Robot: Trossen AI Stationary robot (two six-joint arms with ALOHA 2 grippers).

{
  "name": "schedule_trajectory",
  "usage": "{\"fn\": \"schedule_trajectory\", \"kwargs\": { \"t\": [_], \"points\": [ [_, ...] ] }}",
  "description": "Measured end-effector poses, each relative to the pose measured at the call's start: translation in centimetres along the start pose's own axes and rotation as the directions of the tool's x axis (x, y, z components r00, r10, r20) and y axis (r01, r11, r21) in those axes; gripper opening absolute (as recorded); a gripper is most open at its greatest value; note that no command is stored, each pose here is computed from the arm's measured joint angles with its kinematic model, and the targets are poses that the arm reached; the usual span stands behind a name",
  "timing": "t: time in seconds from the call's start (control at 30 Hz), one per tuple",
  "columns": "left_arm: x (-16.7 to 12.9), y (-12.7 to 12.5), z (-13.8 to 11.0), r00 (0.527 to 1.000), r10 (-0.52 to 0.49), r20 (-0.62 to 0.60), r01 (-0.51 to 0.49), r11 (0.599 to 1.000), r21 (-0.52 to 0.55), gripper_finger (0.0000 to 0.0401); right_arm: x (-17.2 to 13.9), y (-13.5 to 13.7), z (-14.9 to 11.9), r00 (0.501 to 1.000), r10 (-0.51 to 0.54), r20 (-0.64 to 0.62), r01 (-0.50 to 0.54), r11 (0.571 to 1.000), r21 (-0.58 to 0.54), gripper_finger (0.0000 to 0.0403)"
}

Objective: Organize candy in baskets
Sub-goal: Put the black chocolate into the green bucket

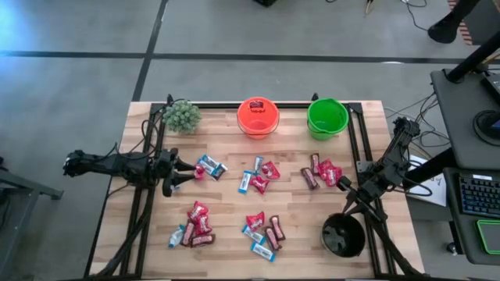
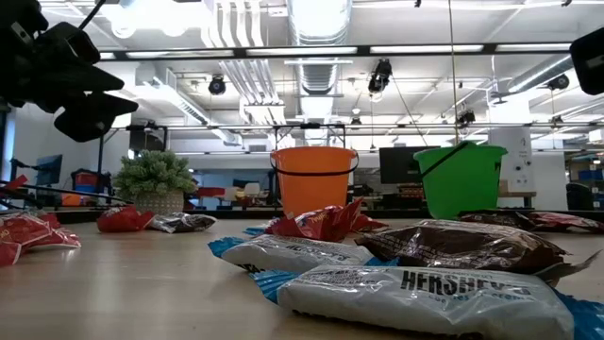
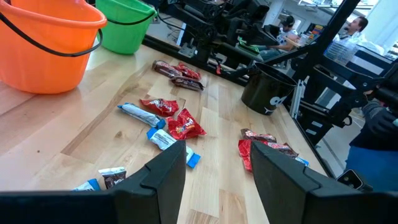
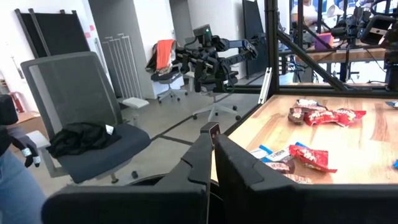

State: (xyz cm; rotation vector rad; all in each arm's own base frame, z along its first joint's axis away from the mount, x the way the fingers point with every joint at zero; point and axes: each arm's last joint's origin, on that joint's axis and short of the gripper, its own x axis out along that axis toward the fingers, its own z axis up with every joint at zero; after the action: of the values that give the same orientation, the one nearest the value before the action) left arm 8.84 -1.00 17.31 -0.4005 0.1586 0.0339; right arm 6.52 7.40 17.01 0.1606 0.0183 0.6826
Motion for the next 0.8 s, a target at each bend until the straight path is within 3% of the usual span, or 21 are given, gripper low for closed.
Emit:
{"fn": "schedule_trajectory", "kwargs": {
  "t": [0.4,0.6,0.8],
  "points": [
    [0.0,0.0,0.0,1.0,0.0,0.0,0.0,1.0,0.0,0.0162,0.0,-0.05,0.04,1.0,-0.018,0.005,0.018,0.999,-0.047,0.0013],
    [0.0,0.0,0.0,1.0,0.0,0.0,0.0,1.0,0.0,0.0162,0.0,-0.04,0.03,1.0,-0.013,0.004,0.013,1.0,-0.005,0.0013],
    [0.0,0.0,0.01,1.0,0.0,0.0,0.0,1.0,0.0,0.0162,-0.01,0.17,0.05,0.998,0.056,-0.001,-0.056,0.998,0.03,0.0013]
  ]
}}
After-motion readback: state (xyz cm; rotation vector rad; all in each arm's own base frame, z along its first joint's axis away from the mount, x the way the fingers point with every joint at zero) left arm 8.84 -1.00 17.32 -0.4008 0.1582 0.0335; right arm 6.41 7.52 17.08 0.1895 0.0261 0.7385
